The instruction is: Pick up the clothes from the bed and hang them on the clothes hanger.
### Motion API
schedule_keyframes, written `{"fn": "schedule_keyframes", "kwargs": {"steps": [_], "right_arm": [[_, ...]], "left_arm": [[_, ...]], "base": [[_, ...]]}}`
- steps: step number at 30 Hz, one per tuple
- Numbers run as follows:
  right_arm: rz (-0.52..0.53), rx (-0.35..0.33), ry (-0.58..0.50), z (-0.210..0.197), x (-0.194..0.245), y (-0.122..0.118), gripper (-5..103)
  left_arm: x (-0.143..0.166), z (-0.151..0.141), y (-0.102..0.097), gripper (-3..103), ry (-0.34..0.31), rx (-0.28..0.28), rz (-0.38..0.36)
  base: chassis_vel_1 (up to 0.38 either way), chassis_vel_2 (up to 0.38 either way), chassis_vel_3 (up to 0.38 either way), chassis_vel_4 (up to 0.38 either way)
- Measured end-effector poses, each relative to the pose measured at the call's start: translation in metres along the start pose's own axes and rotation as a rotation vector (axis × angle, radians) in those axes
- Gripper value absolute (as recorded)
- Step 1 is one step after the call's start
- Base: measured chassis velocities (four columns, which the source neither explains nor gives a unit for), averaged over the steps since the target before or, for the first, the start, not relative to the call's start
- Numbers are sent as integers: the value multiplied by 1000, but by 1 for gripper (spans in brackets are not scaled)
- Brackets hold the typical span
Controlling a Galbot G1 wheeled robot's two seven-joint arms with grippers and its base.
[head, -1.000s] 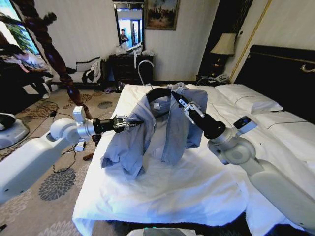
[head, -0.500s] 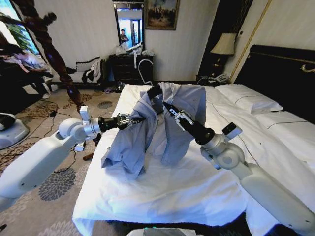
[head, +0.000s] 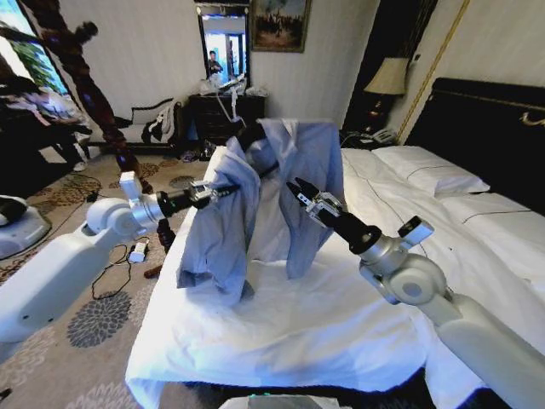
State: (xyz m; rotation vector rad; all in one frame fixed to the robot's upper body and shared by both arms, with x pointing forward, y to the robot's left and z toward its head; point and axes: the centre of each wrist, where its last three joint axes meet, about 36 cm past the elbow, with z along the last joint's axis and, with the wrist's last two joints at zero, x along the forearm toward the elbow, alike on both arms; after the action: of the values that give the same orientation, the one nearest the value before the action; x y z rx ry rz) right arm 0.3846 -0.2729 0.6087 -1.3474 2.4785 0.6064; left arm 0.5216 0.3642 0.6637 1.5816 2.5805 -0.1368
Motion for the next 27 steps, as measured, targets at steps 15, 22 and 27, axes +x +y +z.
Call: {"fn": "schedule_keyframes", "kwargs": {"steps": [15, 22, 27], "right_arm": [[57, 36, -27, 0, 10, -13, 100], [70, 27, -23, 4, 11, -17, 100], [83, 31, 0, 6, 13, -21, 100]], "left_arm": [[74, -102, 25, 18, 105, 14, -489], [97, -127, 34, 18, 176, 81, -769], [103, -139, 36, 18, 193, 98, -854]], "base": [[0, 0, 0, 0], [0, 0, 0, 0], [0, 0, 0, 0]]}}
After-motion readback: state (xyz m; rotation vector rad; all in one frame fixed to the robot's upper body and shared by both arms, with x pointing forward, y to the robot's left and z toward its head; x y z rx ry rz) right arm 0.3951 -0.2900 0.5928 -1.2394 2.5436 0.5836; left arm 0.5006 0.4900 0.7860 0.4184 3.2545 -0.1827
